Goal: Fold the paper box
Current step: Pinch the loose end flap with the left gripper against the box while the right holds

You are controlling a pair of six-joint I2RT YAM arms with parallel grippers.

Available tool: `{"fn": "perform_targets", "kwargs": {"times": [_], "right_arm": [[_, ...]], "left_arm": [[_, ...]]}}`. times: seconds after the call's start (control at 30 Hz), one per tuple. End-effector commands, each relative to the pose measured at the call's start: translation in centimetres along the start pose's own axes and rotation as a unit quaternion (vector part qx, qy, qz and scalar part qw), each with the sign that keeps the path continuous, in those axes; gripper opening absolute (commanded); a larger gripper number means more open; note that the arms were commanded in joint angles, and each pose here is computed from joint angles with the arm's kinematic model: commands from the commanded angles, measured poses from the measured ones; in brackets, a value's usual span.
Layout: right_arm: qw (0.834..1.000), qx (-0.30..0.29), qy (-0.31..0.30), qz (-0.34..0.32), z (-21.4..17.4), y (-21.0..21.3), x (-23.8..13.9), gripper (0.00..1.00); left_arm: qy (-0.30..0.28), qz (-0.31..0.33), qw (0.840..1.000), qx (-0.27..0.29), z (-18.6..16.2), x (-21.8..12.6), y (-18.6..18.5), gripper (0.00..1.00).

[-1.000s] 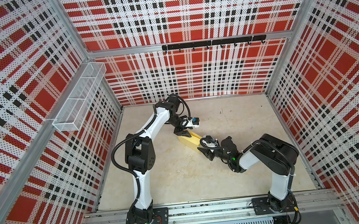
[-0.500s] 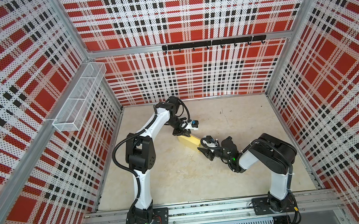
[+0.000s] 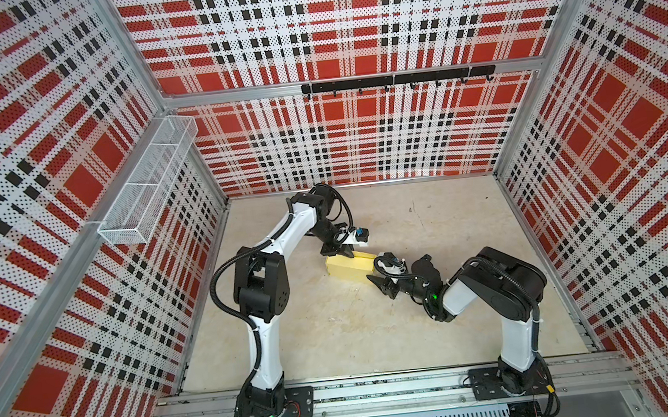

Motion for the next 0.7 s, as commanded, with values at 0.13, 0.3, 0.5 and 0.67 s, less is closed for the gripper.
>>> {"fn": "perform_targets", "kwargs": {"times": [0.13, 0.3, 0.5, 0.67], "right_arm": [[0.999, -0.001, -0.043, 0.004, 1.3, -0.4, 0.9, 0.56], [0.999, -0.009, -0.046, 0.009, 1.1, -0.3, 1.3, 0.61], [0.998, -0.012, -0.055, 0.023, 0.9, -0.3, 1.6, 0.63], [0.998, -0.013, -0.058, 0.028, 0.8, -0.3, 1.9, 0.54]], "left_arm": [[0.004, -0.038, 0.999, 0.009, -0.4, 0.9, -1.7, 0.16], [-0.001, -0.038, 0.999, 0.014, -0.2, 0.8, -1.9, 0.16], [-0.004, -0.035, 0.999, 0.018, 0.0, 0.7, -1.8, 0.16], [-0.004, -0.029, 0.999, 0.021, 0.2, 0.3, -1.7, 0.18]]}}
Point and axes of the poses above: each gripper's point midway between its finger pads, its own x axis out along the fingers, its own y axis along the line the jaws close on, z = x × y, the point moved 4 cm from there along -x, back along the fingers, and after that the axes turned 3 degrees about x, right-handed, at the moved point
